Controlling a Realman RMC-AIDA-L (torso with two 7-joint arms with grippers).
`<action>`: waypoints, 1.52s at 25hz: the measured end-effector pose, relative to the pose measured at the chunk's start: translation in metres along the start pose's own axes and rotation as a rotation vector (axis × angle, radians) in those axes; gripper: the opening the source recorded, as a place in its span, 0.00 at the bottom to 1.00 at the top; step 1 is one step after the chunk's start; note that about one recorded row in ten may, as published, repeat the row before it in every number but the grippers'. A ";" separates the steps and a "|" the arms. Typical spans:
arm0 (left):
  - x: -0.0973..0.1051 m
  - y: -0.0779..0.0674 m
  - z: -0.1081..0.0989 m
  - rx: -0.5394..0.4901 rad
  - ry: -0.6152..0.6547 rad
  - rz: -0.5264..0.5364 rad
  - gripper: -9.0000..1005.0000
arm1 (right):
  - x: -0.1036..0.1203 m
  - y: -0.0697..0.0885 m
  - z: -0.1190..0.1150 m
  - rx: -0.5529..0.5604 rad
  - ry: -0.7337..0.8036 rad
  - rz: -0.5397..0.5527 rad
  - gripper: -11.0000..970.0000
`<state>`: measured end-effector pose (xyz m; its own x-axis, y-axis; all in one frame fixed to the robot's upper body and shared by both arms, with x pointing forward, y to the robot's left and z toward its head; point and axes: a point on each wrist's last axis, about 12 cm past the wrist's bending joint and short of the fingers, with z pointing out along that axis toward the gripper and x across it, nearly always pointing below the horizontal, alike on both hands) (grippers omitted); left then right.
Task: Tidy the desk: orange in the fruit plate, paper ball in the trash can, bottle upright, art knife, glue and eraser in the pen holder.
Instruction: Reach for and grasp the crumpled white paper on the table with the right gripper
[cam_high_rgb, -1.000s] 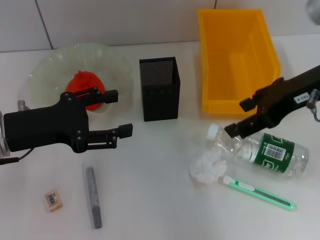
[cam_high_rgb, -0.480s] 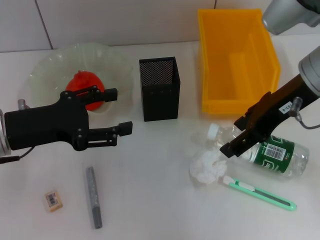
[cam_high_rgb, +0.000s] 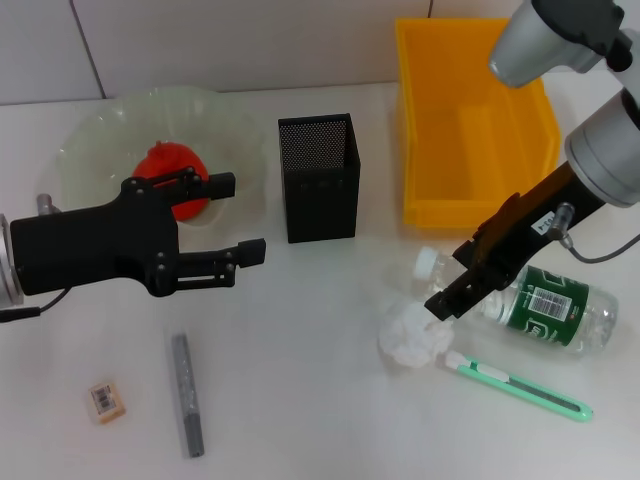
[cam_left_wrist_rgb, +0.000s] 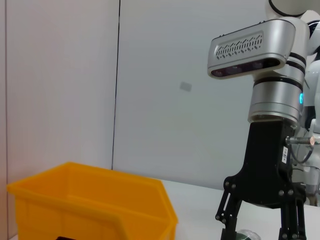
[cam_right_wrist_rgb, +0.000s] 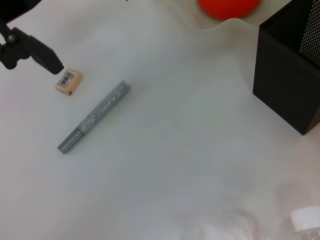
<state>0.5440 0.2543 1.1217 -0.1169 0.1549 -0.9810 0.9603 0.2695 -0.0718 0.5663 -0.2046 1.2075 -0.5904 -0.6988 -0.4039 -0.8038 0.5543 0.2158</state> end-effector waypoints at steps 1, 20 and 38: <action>0.000 0.000 0.000 -0.001 0.000 0.000 0.86 | 0.000 -0.001 0.001 -0.001 0.000 -0.001 0.73; 0.003 -0.001 0.003 0.001 0.018 -0.008 0.86 | -0.001 -0.010 0.036 -0.016 0.042 -0.001 0.72; 0.003 -0.001 0.005 0.002 0.015 -0.006 0.86 | -0.006 -0.010 0.059 -0.034 0.073 -0.012 0.71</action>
<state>0.5439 0.2494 1.1177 -0.1261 0.1680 -0.9777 0.9601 0.2686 -0.0777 0.5822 -0.1798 1.1552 -0.5838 -0.7370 -0.3407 -0.8119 0.5312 0.2420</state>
